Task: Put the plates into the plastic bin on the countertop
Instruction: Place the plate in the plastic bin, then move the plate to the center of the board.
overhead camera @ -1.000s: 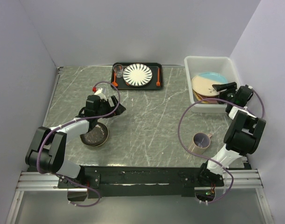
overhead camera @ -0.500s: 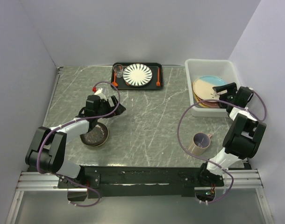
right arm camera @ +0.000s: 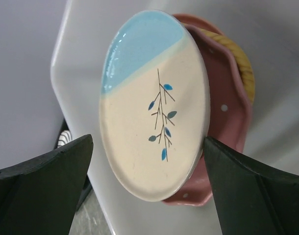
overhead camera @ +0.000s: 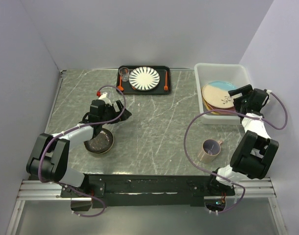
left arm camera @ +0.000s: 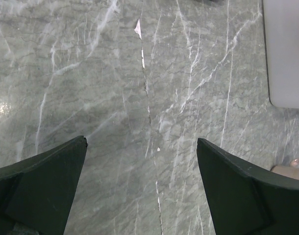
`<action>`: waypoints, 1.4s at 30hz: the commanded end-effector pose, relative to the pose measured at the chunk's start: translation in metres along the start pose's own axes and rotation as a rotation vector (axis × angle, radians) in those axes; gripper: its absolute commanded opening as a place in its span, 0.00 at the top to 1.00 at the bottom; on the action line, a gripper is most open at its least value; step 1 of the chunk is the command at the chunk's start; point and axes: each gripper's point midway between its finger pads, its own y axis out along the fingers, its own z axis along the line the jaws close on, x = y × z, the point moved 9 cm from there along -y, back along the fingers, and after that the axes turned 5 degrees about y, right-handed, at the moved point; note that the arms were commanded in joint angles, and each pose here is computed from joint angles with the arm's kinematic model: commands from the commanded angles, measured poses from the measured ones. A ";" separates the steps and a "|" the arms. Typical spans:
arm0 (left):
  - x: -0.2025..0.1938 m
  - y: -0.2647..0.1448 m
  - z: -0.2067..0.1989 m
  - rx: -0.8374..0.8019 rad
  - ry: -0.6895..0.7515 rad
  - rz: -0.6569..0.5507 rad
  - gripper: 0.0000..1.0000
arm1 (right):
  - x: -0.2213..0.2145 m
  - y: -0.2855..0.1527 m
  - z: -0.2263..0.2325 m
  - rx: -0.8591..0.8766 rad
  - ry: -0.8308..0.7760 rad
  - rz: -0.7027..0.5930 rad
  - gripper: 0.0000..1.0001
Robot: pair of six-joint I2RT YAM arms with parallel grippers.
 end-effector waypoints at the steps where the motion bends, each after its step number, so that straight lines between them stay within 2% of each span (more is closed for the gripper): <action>1: 0.008 -0.005 -0.004 -0.003 0.033 -0.044 0.01 | 0.015 -0.007 0.025 0.071 -0.040 -0.067 0.00; 6: 0.008 -0.004 -0.004 0.000 0.034 -0.042 0.01 | 0.008 -0.005 0.017 0.050 -0.024 -0.035 0.00; 13: 0.010 -0.007 -0.003 0.029 0.039 -0.054 0.01 | 0.007 -0.029 0.020 0.094 -0.027 -0.130 0.00; 17: 0.011 -0.008 -0.002 0.046 0.035 -0.054 0.01 | 0.005 -0.049 0.045 0.160 -0.085 -0.155 0.00; 24: 0.012 -0.007 0.000 0.080 0.025 -0.051 0.01 | -0.021 -0.071 0.097 0.253 -0.206 -0.122 0.00; 28: 0.014 -0.008 0.001 0.107 0.020 -0.055 0.01 | -0.048 -0.076 0.122 0.312 -0.275 -0.035 0.00; 34: 0.016 -0.010 0.005 0.166 -0.008 -0.062 0.01 | -0.088 -0.070 0.135 0.354 -0.322 0.085 0.00; 42: 0.026 -0.021 0.022 0.264 -0.065 -0.089 0.01 | -0.176 -0.063 0.141 0.389 -0.419 0.315 0.00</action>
